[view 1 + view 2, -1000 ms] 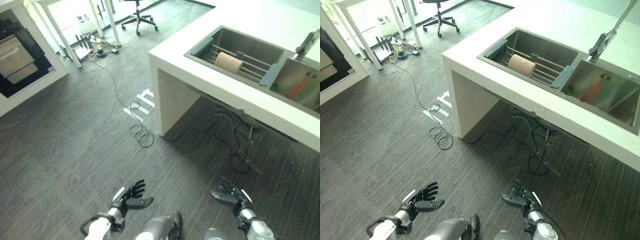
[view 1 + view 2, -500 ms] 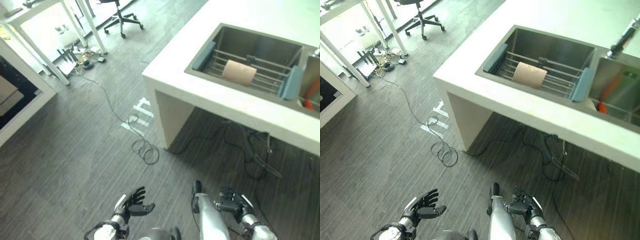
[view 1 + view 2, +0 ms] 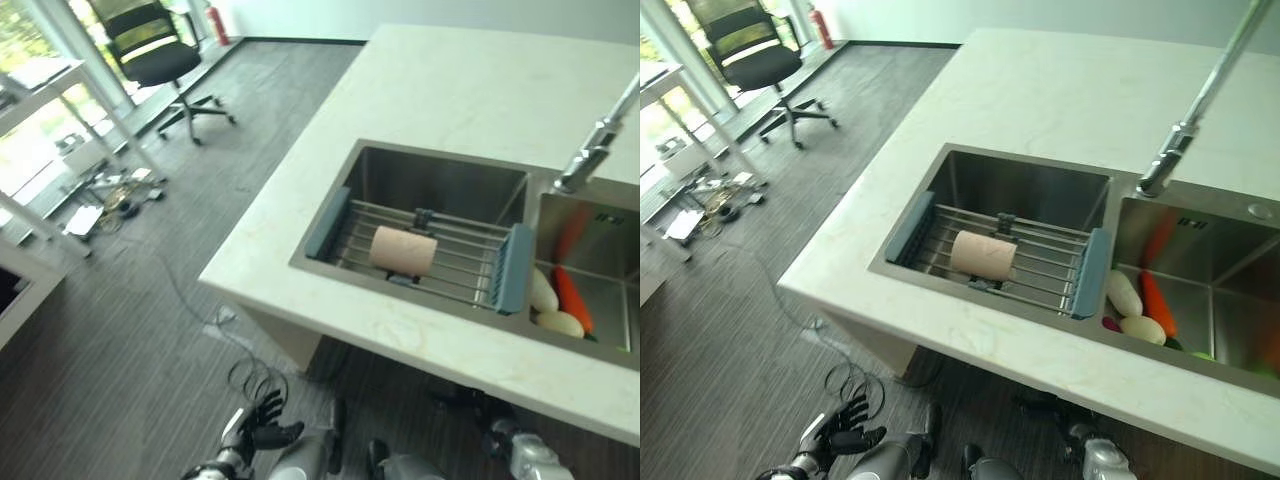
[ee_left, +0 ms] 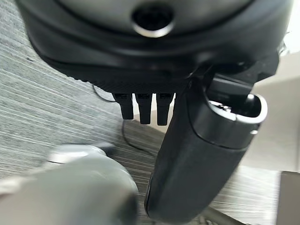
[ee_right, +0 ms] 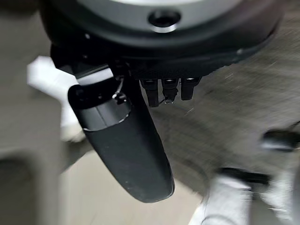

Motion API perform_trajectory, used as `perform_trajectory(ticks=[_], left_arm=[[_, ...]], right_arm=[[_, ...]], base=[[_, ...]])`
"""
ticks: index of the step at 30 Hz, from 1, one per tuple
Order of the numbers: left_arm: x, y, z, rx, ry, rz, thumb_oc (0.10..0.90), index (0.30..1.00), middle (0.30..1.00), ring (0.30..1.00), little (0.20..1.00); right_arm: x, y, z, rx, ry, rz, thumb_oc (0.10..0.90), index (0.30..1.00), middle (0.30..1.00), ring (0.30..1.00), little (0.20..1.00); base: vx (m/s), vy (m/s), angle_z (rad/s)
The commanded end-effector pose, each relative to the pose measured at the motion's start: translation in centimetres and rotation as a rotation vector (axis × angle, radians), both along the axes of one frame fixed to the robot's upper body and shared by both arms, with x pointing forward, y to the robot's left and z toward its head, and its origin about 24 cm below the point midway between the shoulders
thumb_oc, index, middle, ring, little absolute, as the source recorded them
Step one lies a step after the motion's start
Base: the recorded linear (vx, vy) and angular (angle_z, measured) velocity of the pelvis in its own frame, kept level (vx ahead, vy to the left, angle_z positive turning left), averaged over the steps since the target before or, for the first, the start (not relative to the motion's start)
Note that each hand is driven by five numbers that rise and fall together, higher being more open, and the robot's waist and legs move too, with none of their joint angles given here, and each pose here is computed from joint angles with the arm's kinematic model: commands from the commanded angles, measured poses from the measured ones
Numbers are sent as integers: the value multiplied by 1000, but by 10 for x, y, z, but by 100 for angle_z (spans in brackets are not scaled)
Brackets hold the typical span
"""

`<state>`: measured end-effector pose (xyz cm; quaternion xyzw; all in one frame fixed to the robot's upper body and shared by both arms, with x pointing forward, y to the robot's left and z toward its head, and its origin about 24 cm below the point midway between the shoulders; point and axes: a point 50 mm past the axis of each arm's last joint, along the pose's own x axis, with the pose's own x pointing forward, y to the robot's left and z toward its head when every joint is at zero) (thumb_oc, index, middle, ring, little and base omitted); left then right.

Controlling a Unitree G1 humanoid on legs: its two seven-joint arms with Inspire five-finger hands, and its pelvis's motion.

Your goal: Place the dishes in the dishwasher.

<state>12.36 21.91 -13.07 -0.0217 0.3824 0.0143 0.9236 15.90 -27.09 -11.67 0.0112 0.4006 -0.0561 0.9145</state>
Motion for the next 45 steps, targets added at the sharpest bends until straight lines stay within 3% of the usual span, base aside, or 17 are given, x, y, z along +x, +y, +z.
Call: perform_trajectory(ticks=[1, 4, 10, 16, 24, 27, 31, 35, 36, 41, 44, 45], left_arm=[[18, 4, 15, 50, -122, 4, 800, 900, 900, 900, 900], [9, 5, 2, 43, -35, 51, 800, 900, 900, 900, 900], [-7, 4, -12, 35, 86, 57, 800, 900, 900, 900, 900], [-16, 11, -17, 30, 159, 69, 800, 900, 900, 900, 900], [-29, 20, -23, -21, 238, 211, 800, 900, 900, 900, 900], [-32, 31, -22, -70, 207, 466, 800, 900, 900, 900, 900], [-30, 76, -3, -34, 9, 806, 800, 900, 900, 900, 900], [-18, 106, 21, 110, -146, 913, 800, 900, 900, 900, 900], [-10, 122, 40, 209, -241, 978, 800, 900, 900, 900, 900], [0, 177, 99, 597, -365, 916, 800, 900, 900, 900, 900], [-24, 240, 169, 1108, -340, 935, 800, 900, 900, 900, 900], [-38, 266, 218, 1442, -328, 929, 800, 900, 900, 900, 900]], right_arm=[[-5, -17, 3, -7, 9, -57, 800, 900, 900, 900, 900], [-39, -19, -16, 94, 158, -261, 800, 900, 900, 900, 900], [-68, -23, -24, 96, 237, -338, 800, 900, 900, 900, 900], [-64, -24, -22, 96, 196, -322, 800, 900, 900, 900, 900], [-35, -15, -15, 107, 73, -287, 800, 900, 900, 900, 900], [-38, -17, -16, 100, 88, -287, 800, 900, 900, 900, 900], [-49, -14, -22, 64, 193, -237, 800, 900, 900, 900, 900], [-54, -17, -22, 57, 202, -201, 800, 900, 900, 900, 900], [-55, -25, -20, 68, 193, -289, 800, 900, 900, 900, 900], [-73, -37, -20, 33, 241, -298, 800, 900, 900, 900, 900], [-71, -35, -20, 47, 219, -284, 800, 900, 900, 900, 900], [-65, -31, -20, 46, 217, -271, 800, 900, 900, 900, 900]], base=[[-4, 81, -103], [31, 116, -38], [51, 109, -27], [25, 82, -11], [-34, 46, -33], [-20, -182, 12], [15, -279, 11], [44, -227, 26], [39, -79, 55], [33, 13, -2], [65, -14, 4], [16, -38, 9]])
